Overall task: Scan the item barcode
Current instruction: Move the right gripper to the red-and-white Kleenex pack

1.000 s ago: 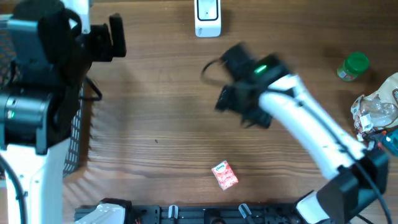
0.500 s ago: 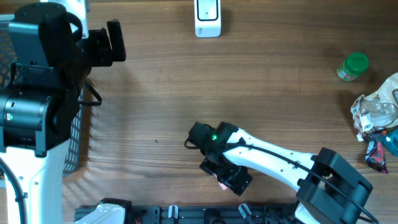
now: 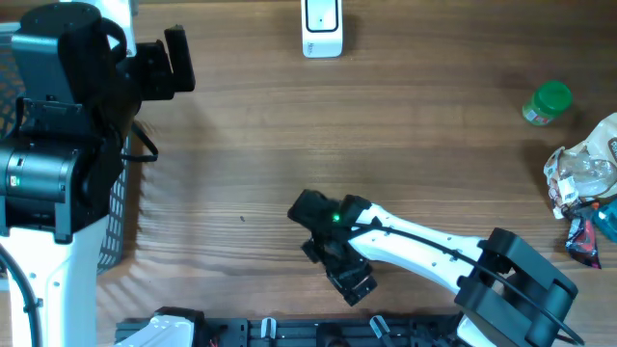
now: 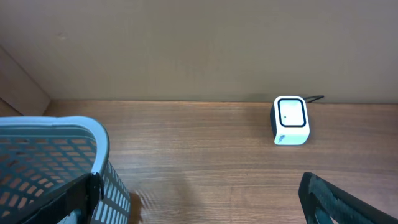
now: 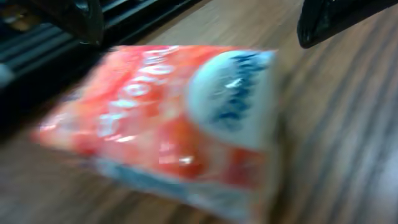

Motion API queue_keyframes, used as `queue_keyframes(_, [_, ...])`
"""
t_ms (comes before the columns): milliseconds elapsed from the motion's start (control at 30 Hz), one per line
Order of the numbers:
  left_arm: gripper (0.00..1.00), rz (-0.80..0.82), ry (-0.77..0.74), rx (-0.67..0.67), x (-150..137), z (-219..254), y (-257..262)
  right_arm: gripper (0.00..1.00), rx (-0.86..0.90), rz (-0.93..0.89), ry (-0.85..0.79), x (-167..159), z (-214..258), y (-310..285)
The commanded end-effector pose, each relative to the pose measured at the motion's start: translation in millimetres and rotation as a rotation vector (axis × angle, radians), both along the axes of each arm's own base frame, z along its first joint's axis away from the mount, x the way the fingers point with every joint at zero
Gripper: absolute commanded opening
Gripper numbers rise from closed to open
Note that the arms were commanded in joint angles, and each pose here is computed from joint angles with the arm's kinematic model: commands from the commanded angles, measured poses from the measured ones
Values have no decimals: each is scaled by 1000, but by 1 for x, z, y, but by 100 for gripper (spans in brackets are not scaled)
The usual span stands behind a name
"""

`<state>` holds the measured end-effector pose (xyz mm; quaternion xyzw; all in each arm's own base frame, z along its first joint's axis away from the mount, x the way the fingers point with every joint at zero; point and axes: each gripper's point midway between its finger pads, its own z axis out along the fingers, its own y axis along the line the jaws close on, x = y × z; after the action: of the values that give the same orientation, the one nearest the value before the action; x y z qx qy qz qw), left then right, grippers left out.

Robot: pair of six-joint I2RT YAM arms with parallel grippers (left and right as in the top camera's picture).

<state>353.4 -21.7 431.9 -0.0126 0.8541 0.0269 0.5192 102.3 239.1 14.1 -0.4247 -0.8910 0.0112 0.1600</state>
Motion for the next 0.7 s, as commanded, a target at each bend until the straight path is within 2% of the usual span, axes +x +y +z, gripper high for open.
queue_keyframes(0, [100,15,-6,-6,-1,2,2,95,113,224,-105,20,-1,10])
queue_keyframes(133, [100,15,4,-5,-2,0,2,95,253,472,-191,41,0,17])
queue_keyframes(233, [100,15,4,-5,-2,0,2,98,290,633,-244,54,0,10])
queue_keyframes(400, [100,11,4,-8,-2,0,1,100,343,812,-428,109,2,-1])
queue_keyframes(467, [100,11,4,-8,-2,0,1,100,480,914,-483,113,14,17])
queue_keyframes(567, [100,12,5,-7,-2,0,1,100,524,1004,-447,106,36,20])
queue_keyframes(667, [100,12,5,-7,-2,0,1,100,441,1173,-435,105,75,1])
